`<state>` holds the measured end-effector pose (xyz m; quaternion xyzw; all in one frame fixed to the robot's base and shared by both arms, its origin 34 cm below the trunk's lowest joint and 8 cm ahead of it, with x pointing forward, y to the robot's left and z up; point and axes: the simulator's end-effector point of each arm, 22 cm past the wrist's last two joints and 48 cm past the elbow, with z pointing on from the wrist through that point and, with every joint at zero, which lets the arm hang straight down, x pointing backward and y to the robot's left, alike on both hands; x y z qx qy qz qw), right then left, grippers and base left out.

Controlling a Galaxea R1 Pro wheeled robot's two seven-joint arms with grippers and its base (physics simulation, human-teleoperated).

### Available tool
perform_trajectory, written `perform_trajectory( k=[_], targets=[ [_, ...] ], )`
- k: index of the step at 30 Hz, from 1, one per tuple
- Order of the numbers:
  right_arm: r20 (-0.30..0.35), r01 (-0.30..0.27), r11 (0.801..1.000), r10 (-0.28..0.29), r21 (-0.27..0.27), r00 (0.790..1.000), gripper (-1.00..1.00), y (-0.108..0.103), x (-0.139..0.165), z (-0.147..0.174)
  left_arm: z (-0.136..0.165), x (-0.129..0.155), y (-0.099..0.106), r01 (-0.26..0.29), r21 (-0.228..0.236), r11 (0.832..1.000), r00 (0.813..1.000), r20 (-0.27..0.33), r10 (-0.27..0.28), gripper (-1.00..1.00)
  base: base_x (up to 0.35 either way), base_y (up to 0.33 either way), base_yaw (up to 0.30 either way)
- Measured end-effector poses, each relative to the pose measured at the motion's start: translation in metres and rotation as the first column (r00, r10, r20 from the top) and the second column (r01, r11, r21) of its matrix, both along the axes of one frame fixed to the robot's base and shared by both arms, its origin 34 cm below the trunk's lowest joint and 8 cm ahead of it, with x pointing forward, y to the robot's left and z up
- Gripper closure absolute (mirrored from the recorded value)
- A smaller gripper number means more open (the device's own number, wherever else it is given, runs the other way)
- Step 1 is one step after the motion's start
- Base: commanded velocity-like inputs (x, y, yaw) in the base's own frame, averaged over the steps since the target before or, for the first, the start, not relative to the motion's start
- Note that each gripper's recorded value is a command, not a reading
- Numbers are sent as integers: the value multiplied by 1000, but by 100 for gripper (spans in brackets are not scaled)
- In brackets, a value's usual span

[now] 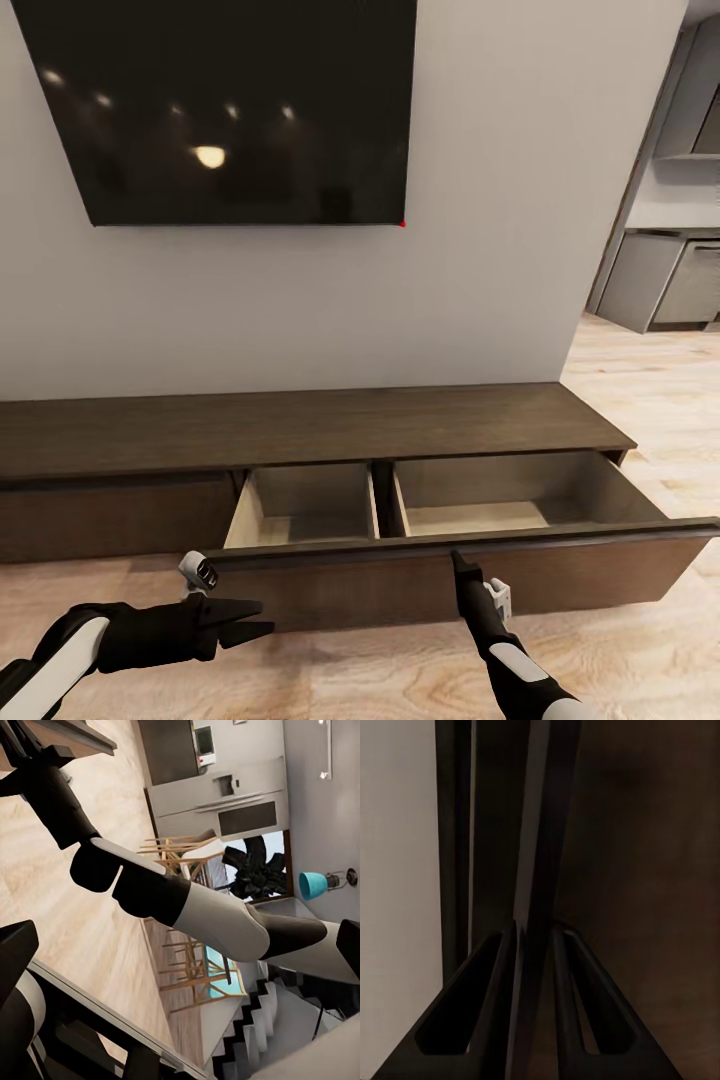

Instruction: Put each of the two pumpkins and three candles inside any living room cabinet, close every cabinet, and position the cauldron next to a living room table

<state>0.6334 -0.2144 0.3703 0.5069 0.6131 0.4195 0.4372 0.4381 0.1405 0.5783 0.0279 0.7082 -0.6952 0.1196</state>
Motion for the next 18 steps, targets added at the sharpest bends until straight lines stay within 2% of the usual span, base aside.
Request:
perform_trajectory(
  k=[18],
  targets=[
    [0,0,1000,0,0,1000,100,0,0,0,0,0,0,0,-1,1000,1000,0,0,-100,-19,0,0]
  ],
)
